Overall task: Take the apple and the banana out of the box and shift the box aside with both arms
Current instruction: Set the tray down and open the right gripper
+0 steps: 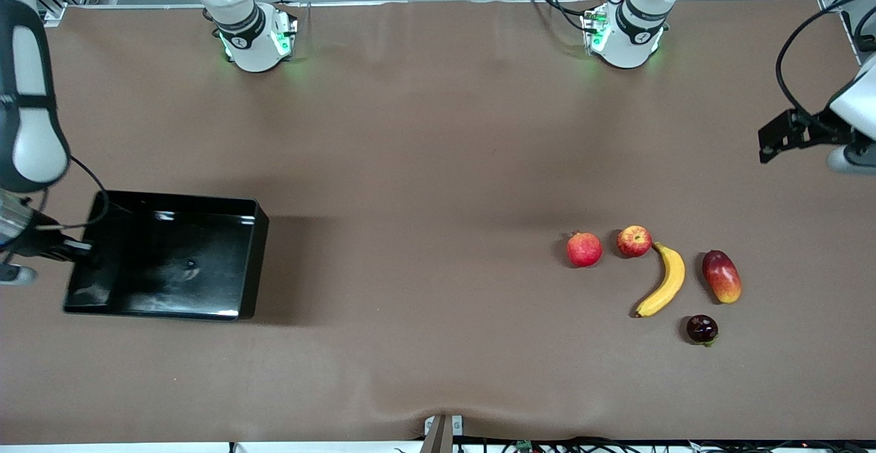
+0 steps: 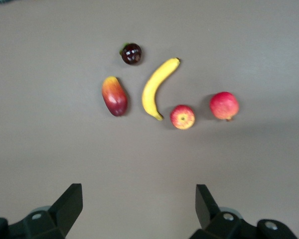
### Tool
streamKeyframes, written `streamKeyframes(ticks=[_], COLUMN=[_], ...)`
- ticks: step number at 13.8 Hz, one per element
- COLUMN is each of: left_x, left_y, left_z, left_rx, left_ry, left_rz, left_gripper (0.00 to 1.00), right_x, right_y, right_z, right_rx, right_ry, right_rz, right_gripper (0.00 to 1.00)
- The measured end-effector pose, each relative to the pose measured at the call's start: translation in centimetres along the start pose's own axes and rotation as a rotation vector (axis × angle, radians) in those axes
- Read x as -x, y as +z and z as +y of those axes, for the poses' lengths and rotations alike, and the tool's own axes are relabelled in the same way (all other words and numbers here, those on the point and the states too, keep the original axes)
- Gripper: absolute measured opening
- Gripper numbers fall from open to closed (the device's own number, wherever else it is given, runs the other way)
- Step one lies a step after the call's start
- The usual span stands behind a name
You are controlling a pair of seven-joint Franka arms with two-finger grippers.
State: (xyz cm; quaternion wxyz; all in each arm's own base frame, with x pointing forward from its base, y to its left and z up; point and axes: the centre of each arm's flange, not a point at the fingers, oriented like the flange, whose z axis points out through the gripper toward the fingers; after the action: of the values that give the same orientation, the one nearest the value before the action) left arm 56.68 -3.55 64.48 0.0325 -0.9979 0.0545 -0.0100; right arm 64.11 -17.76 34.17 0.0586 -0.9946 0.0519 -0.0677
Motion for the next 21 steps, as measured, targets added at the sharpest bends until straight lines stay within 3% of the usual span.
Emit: streamKeyframes(ticks=[6,11,12,18,21], left_x=[3.0,5.0,5.1,4.5,4.5], left_y=[-1.7,-3.1,-2.9,-1.6,-1.7], left_z=[0.8,3.3,3.3,3.1,3.1], left_rx=[0.037,0.037,0.037,0.037,0.037], left_ry=[-0.058,-0.105,-0.108,-0.113,-0.113], left_rz=[-0.031,-0.014,-0.016,-0.039,-0.038], left_gripper=[1.00,1.00,1.00,1.00,1.00], right_x=[0.9,1.5,1.4,0.0,-1.2], right_y=[7.2,9.6,9.5,7.8,5.1], right_z=[3.6,5.9,5.8,4.2,2.5], right_rx=[-0.009,0.007,0.006,-0.002,-0.025], right_ry=[0.075,0.019,0.008,-0.043,-0.078], right_rz=[-0.013,0.002,0.004,0.035,0.013], right_gripper=[0.04,0.04,0.10,0.74,1.00])
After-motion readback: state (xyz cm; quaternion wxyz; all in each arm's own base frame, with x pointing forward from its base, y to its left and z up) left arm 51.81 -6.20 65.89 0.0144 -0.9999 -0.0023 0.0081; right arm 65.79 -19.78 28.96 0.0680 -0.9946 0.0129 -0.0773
